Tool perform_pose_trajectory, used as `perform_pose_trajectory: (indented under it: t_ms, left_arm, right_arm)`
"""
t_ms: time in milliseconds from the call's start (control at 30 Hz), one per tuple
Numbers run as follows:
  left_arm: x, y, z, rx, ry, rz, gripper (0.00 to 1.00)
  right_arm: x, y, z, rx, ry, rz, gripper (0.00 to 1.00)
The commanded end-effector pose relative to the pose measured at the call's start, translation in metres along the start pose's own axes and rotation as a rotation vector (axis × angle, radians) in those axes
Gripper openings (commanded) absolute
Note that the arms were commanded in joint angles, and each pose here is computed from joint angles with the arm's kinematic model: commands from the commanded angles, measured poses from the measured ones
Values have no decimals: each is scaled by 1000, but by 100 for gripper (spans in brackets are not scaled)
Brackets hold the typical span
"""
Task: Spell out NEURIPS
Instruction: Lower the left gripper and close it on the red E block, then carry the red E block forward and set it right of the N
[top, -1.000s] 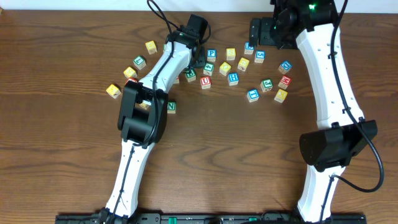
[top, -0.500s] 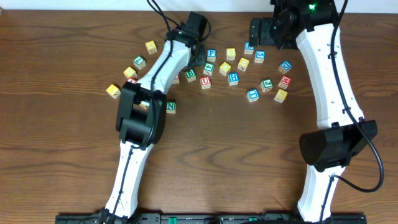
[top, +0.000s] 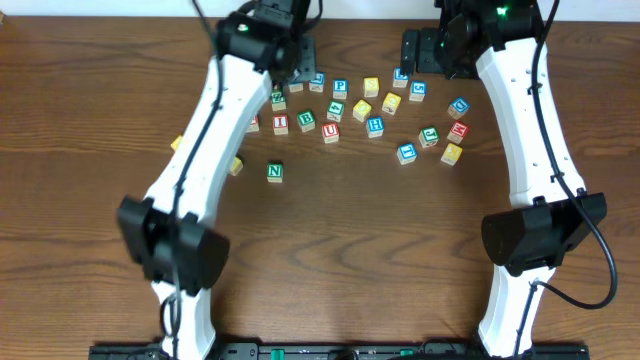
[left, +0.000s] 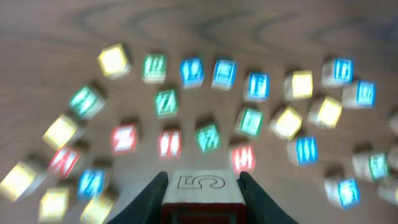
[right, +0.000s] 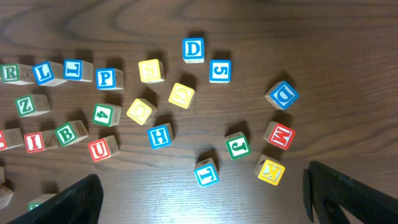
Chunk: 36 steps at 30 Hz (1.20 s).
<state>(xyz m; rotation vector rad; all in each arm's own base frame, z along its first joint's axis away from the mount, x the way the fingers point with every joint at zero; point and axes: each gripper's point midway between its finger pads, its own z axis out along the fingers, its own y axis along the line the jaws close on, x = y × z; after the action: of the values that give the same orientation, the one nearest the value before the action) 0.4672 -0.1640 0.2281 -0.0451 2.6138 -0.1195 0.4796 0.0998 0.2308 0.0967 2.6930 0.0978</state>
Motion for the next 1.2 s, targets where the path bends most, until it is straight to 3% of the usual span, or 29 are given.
perform_pose_trajectory:
  t_ms: [0, 167, 500, 800, 1167]
  left_arm:
    - [23, 6, -14, -27, 78, 20, 31]
    - [65, 10, -7, -59, 250, 21, 31]
    - [137, 6, 46, -108, 425, 43, 30]
    - [177, 15, 106, -110, 416, 21, 27]
    - [203, 22, 144, -87, 371, 32, 28]
  right_arm:
    - [1, 0, 4, 12, 7, 5, 99]
    - [1, 0, 4, 12, 7, 5, 99]
    - [1, 0, 4, 12, 7, 5, 99]
    - [1, 0, 4, 12, 7, 5, 99]
    - [1, 0, 4, 12, 7, 5, 99]
